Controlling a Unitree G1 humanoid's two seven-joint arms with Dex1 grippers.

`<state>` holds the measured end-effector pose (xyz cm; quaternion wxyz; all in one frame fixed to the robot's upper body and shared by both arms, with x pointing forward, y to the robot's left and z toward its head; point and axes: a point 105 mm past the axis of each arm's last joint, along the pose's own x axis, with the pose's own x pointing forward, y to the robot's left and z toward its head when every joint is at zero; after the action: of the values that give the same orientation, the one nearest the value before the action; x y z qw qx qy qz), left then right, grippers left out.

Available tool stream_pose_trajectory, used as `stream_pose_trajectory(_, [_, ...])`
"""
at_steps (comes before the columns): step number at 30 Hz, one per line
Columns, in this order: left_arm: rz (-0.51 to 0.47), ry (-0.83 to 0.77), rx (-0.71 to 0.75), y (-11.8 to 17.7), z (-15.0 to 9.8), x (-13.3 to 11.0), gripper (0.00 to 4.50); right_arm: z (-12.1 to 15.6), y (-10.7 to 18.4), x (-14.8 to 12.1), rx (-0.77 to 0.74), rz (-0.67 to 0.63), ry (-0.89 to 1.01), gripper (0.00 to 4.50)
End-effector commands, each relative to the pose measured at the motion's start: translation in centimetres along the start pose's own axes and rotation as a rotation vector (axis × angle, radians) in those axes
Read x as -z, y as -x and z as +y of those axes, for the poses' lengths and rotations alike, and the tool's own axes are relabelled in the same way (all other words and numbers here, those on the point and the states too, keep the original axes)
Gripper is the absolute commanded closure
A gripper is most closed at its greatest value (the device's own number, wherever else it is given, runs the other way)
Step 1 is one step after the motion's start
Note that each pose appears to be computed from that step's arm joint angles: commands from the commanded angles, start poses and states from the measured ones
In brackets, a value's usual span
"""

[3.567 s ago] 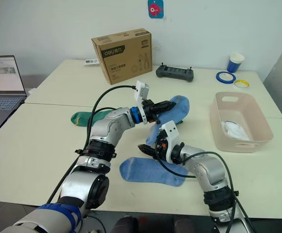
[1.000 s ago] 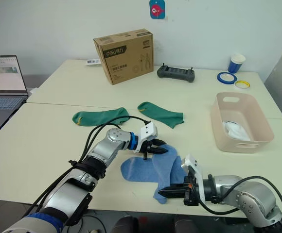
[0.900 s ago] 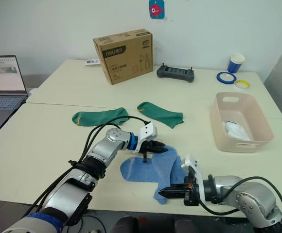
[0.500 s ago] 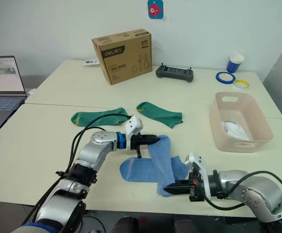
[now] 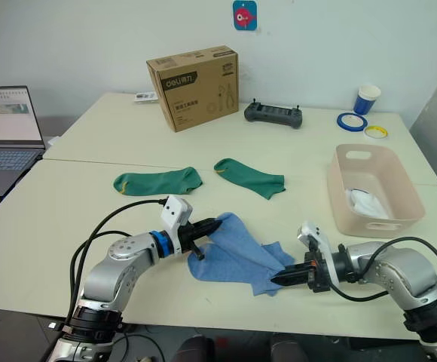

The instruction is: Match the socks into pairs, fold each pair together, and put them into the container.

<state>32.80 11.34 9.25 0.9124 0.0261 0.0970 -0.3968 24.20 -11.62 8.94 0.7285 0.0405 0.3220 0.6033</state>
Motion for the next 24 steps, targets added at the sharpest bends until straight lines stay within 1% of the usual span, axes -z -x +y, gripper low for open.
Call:
stream_pose_trajectory(1, [-0.044, -0.031, 0.012, -0.2, -0.3, -1.2, 4.50, -0.3, 0.7, -1.4, 0.039, -0.053, 0.058, 3.14])
stream_pose_trajectory(5, [-0.042, -0.033, 0.006, -0.3, 0.0, -1.3, 4.50, -0.7, 2.2, -1.9, 0.122, -0.097, 0.078, 1.65])
stream_pose_trajectory(6, [-0.041, -0.033, 0.005, -0.2, 0.1, -1.3, 4.50, -0.5, 2.4, -1.9, 0.130, -0.103, 0.081, 1.35])
stream_pose_trajectory(7, [-0.037, -0.033, 0.001, -0.1, 0.3, -1.2, 4.50, -0.3, 3.0, -1.8, 0.167, -0.109, 0.096, 0.95])
stream_pose_trajectory(9, [-0.032, -0.035, -0.005, 0.1, 0.6, -1.1, 4.50, 0.0, 3.7, -1.7, 0.234, -0.122, 0.122, 0.27])
stream_pose_trajectory(10, [-0.031, -0.037, -0.007, 0.1, 0.7, -1.1, 4.50, 0.1, 3.8, -1.6, 0.260, -0.128, 0.132, 0.01])
stream_pose_trajectory(13, [-0.029, -0.037, -0.005, 0.1, 0.9, -1.1, 4.50, 0.9, 3.6, -1.5, 0.320, -0.136, 0.224, 0.01])
stream_pose_trajectory(15, [-0.027, -0.042, 0.001, 0.0, 0.9, -1.0, 4.50, 0.7, 3.4, -1.7, 0.404, -0.133, 0.332, 0.01])
stream_pose_trajectory(17, [-0.027, -0.043, 0.003, 0.1, 0.8, -1.0, 4.50, 0.4, 3.2, -1.6, 0.487, -0.065, 0.544, 0.01])
stream_pose_trajectory(19, [-0.026, -0.043, 0.006, 0.1, 0.8, -1.0, 4.50, 0.7, 2.8, -0.9, 0.489, 0.010, 0.703, 0.01])
stream_pose_trajectory(22, [-0.024, -0.047, 0.009, 0.1, 0.9, -1.1, 4.50, 0.8, 2.5, -1.1, 0.500, 0.012, 0.819, 0.01])
stream_pose_trajectory(24, [-0.023, -0.047, 0.006, 0.1, 1.0, -1.0, 4.50, 0.9, 2.3, -1.8, 0.510, -0.056, 0.803, 0.01])
